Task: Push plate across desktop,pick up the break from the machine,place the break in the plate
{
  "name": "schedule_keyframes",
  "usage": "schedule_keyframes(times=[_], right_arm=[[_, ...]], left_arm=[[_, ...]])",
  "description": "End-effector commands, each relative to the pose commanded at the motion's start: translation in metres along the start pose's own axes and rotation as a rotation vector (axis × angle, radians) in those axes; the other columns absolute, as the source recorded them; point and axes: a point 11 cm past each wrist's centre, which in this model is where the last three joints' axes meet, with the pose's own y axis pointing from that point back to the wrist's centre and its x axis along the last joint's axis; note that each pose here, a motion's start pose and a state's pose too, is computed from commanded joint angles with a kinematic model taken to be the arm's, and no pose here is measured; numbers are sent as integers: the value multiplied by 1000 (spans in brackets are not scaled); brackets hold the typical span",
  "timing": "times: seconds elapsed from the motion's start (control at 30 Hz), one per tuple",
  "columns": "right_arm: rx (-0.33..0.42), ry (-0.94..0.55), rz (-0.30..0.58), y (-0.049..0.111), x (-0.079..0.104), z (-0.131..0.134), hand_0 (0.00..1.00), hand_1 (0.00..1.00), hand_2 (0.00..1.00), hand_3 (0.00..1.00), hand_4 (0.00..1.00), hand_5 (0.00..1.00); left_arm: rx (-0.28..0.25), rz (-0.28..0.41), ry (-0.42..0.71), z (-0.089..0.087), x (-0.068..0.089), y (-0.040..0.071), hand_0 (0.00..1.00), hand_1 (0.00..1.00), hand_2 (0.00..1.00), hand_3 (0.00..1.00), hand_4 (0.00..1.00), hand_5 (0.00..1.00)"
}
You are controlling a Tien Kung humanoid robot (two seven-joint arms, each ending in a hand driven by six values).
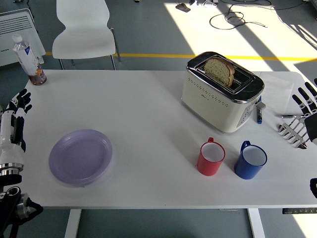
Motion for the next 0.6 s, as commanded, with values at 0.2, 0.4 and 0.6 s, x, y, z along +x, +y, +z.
schedule_keyframes(times=[0.2, 0.4, 0.6], right_arm=[[0, 1, -7, -2, -3, 0, 771, 742, 749, 760, 528, 525], [0, -1, -10, -3, -4, 0, 771, 742, 749, 760, 528, 525], [-1, -1, -9, -3, -4, 1, 770, 742, 749, 760, 528, 523]], left_arm=[[11, 52, -18, -15, 5, 8, 970, 985, 998, 998, 544, 998], [59, 62, -3, -32, 4, 16, 978, 989, 998, 998, 544, 998], [99, 63, 8, -45, 4, 22, 986, 990, 998, 998, 543, 998]])
